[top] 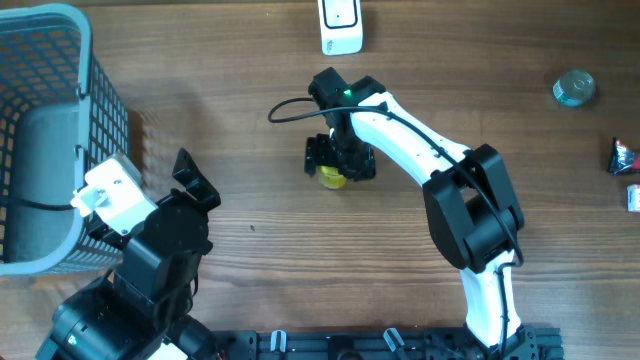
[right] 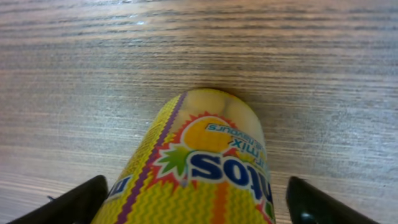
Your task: Scan the item barcode
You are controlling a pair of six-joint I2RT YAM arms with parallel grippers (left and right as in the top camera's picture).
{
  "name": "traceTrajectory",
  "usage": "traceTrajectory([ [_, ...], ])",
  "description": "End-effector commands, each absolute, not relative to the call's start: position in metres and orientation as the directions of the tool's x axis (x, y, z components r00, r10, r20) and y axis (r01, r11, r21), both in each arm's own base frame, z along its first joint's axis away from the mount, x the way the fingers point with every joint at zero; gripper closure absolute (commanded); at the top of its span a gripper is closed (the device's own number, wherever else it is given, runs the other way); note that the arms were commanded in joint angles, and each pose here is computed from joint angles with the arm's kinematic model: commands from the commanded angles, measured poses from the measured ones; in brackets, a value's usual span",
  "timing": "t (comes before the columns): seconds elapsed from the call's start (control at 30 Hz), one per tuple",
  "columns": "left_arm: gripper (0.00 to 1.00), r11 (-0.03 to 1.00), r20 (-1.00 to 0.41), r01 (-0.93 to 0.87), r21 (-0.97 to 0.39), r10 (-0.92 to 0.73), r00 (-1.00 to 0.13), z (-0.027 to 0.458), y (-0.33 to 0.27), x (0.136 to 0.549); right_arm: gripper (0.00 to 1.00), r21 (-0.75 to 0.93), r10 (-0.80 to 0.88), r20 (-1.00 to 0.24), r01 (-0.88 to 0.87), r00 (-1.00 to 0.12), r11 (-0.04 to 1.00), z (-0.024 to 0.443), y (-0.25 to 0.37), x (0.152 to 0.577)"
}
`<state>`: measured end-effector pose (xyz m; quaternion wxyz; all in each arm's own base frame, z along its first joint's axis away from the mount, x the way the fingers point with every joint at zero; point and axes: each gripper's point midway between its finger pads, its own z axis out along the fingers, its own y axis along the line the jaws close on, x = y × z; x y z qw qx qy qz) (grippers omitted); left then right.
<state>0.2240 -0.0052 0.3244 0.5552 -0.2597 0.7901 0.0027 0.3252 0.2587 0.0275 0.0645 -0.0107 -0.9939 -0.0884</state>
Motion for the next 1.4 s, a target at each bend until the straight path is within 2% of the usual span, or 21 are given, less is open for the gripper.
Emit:
traceTrajectory([
  [0.0,0.00,0.856,-0.873,-0.421,-0.300,-0.424,-0.240,0.324,-0.003,0.223,0.02,0.150,0.033,0.123,0.052,-0.992,0.987,0.033,0.254,0.322],
  [0.33,0.00,0.856,-0.873,-0.421,-0.300,-0.424,-0.240,0.324,-0.003,0.223,0.03,0.054,0.327,0.179,0.341,-0.928,0.939,0.033,0.244,0.313],
  [0.6,0.00,0.857,-0.872,-0.419,-0.301,-0.425,-0.242,0.324,-0.004,0.223,0.04,0.091,0.377,0.150,0.393,-0.914,0.915,0.033,0.252,0.325],
  [0.93,0.00,0.857,-0.871,-0.416,-0.302,-0.426,-0.245,0.324,-0.004,0.223,0.29,0.096,0.449,0.141,0.464,-0.882,0.881,0.033,0.258,0.327],
  [1.2,0.00,0.857,-0.871,-0.416,-0.302,-0.426,-0.245,0.324,-0.004,0.223,0.30,0.072,0.404,0.097,0.411,-0.910,0.909,0.031,0.250,0.331],
  [1.3,0.00,0.857,-0.871,-0.416,-0.302,-0.426,-0.245,0.324,-0.004,0.223,0.22,0.063,0.398,0.081,0.404,-0.914,0.913,0.031,0.247,0.332],
  [1.37,0.00,0.857,-0.871,-0.416,-0.302,-0.426,-0.245,0.324,-0.004,0.223,0.22,0.069,0.396,0.078,0.401,-0.915,0.914,0.031,0.248,0.334],
])
